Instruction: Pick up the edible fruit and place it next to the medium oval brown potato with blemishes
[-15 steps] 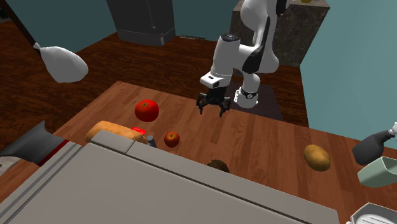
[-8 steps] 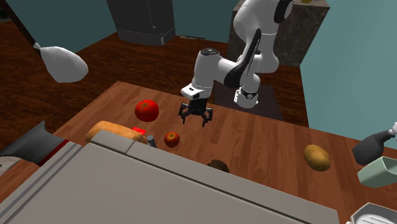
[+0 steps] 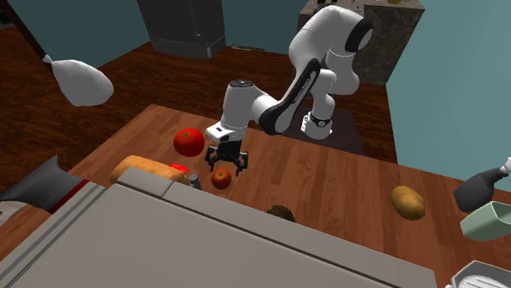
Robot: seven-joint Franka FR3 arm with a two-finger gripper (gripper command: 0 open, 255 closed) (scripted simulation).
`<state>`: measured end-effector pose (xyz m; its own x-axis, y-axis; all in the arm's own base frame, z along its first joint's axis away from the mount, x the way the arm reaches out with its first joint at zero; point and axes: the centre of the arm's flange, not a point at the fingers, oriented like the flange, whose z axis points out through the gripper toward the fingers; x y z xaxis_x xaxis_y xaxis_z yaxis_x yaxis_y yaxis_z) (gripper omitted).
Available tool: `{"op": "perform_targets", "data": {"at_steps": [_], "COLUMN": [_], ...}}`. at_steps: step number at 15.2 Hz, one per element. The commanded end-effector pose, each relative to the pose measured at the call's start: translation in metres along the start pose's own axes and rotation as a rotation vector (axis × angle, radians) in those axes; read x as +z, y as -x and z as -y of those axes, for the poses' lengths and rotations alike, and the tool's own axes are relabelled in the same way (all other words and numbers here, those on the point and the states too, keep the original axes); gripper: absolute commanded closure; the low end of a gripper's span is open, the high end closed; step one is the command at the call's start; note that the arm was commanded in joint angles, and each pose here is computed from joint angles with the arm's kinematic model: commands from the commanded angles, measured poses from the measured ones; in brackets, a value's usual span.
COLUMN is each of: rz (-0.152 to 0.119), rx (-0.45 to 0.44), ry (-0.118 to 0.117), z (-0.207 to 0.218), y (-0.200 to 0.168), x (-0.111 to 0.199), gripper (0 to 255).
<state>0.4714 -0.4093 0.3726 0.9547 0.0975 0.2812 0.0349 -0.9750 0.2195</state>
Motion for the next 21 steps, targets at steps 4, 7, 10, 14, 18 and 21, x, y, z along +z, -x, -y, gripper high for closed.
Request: {"op": "perform_targets", "data": {"at_steps": [4, 7, 10, 14, 18, 21], "rz": [-0.005, -0.005, -0.005, -0.005, -0.005, -0.005], "rx": [-0.001, -0.001, -0.001, -0.001, -0.001, -0.001], "ry": [0.003, 0.003, 0.003, 0.003, 0.003, 0.003], "z": [-0.007, -0.007, -0.007, -0.007, -0.007, -0.007], "y": [-0.002, -0.002, -0.002, -0.002, -0.002, -0.002], "x": [0.027, 0.043, 0.046, 0.046, 0.046, 0.046], "gripper": [0, 0, 0, 0, 255, 255]}}
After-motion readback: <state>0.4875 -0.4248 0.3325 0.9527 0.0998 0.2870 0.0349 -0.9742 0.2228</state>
